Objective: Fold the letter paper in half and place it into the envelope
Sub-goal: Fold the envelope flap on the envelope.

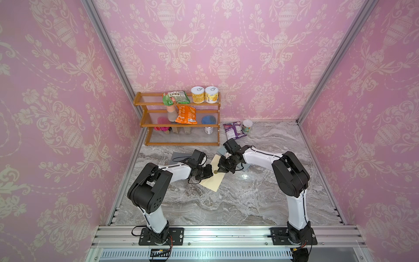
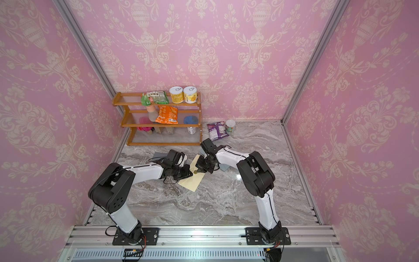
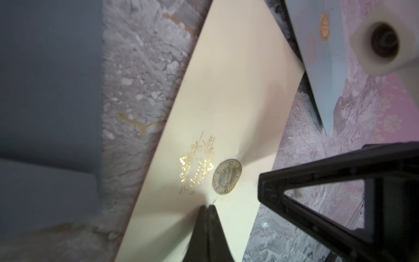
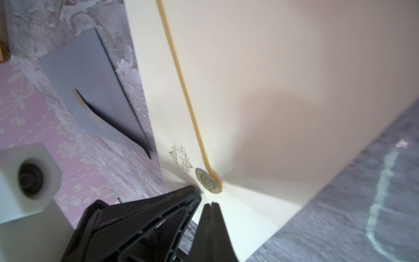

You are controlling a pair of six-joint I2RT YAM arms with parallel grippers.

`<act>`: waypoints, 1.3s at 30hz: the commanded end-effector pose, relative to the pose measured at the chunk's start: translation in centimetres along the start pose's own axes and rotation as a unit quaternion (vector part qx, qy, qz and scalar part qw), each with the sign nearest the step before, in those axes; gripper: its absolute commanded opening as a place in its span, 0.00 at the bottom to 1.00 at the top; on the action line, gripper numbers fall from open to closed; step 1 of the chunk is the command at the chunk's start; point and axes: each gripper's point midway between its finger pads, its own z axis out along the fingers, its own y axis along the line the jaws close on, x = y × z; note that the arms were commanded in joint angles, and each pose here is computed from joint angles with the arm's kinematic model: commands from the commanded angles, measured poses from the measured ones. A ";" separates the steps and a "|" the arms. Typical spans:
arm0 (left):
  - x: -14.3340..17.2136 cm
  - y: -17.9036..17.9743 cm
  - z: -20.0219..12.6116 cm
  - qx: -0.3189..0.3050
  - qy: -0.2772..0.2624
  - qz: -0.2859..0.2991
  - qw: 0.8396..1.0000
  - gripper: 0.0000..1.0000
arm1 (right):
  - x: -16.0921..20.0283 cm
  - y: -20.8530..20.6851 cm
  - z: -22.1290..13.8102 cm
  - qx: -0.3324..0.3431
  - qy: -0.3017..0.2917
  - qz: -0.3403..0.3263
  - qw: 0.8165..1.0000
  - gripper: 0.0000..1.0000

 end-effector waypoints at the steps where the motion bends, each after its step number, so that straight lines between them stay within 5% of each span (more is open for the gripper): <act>1: 4.4 4.2 0.8 -0.073 0.070 -0.016 0.995 0.00 | -0.6 0.9 0.9 -0.010 0.010 -0.005 1.000 0.00; 13: 2.8 3.9 0.0 -0.102 0.060 -0.026 0.993 0.00 | -0.2 -3.5 2.2 0.086 0.031 -0.027 0.995 0.00; 22: 2.4 5.0 -0.1 -0.144 0.071 -0.026 0.987 0.00 | -0.9 -8.2 -0.8 0.234 0.011 -0.054 0.971 0.00; 39: 0.8 2.1 1.7 -0.135 0.077 0.012 0.988 0.00 | -0.7 -8.4 1.1 0.164 0.043 -0.004 0.985 0.00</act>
